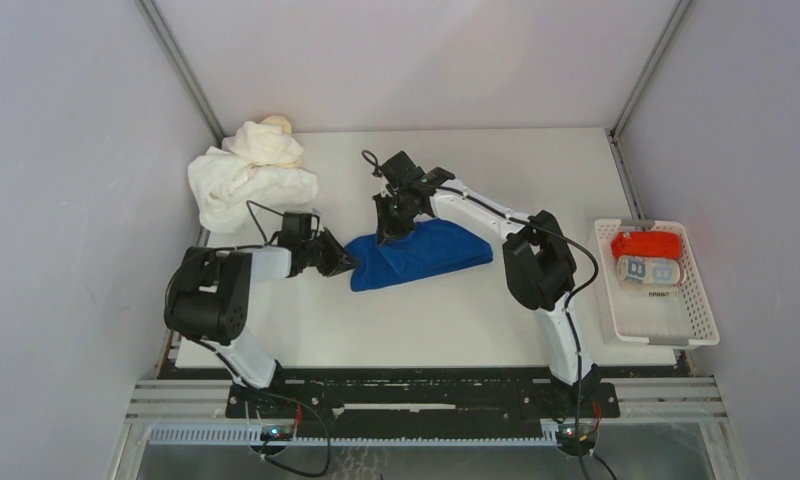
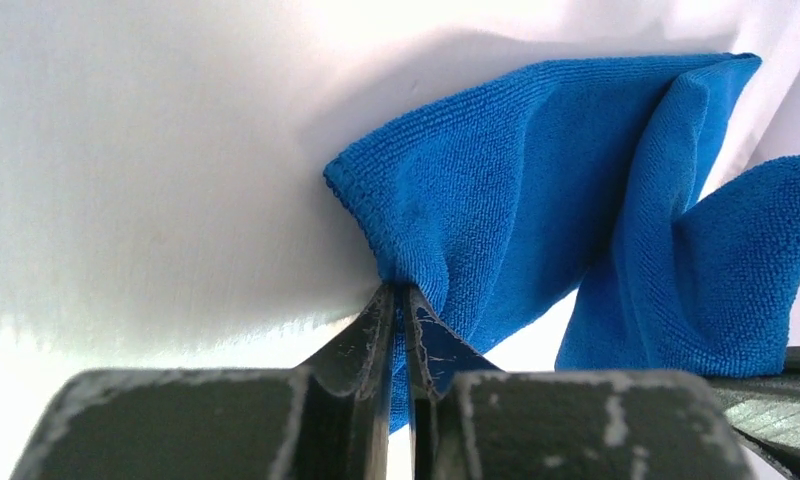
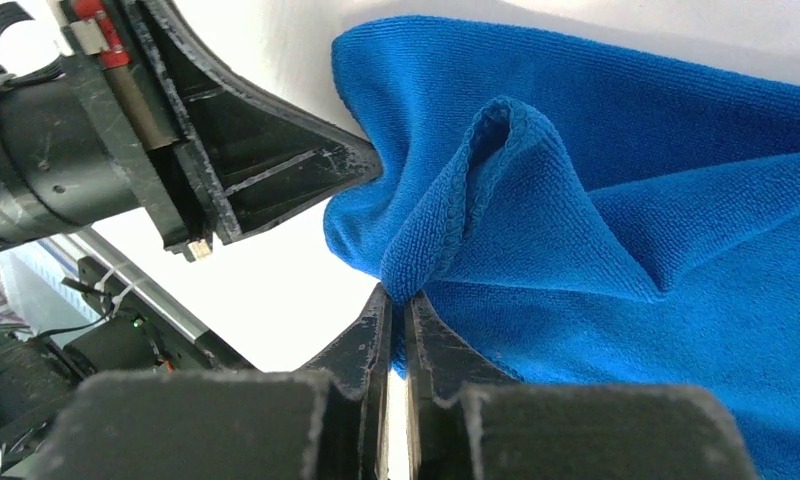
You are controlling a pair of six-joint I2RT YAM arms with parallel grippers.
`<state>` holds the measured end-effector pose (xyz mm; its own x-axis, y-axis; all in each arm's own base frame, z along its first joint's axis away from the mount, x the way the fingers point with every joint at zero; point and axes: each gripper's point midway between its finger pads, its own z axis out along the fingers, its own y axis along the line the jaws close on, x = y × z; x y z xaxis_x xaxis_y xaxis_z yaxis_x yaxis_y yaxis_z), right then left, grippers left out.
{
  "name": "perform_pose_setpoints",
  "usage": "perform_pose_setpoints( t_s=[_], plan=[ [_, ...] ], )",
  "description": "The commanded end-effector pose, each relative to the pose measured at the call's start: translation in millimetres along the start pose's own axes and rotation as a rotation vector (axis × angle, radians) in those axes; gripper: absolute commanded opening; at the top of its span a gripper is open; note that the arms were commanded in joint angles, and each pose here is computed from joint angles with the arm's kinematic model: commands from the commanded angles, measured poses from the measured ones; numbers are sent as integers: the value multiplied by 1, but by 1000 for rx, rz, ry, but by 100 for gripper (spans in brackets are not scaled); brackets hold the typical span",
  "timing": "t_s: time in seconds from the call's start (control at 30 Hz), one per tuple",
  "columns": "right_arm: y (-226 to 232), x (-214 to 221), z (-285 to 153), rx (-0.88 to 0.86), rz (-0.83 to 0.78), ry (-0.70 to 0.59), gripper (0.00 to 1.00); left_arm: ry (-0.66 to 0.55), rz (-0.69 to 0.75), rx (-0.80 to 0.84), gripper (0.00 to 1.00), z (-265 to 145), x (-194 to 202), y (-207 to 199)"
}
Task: Roll the towels
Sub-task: Fold the towel at the center of the board.
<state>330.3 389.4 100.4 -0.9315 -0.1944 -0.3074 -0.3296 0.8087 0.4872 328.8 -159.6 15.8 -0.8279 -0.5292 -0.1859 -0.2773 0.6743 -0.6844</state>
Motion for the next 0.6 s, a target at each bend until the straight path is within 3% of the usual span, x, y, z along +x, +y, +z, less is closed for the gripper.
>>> perform_pose_setpoints(
  t_s=[0.0, 0.27, 0.4, 0.57],
  plan=[
    [10, -21, -21, 17, -3, -96, 2, -25, 31, -94, 15, -13, 5, 16],
    [-1, -26, -29, 43, -2, -124, 3, -183, 100, -152, 32, -56, -22, -1],
    [-1, -23, -25, 36, -2, -119, 3, -144, 115, -60, 30, -54, -17, -21],
    [-2, -22, -23, 33, 0, -116, 2, -78, 108, 3, 20, -37, -5, -29]
  ],
)
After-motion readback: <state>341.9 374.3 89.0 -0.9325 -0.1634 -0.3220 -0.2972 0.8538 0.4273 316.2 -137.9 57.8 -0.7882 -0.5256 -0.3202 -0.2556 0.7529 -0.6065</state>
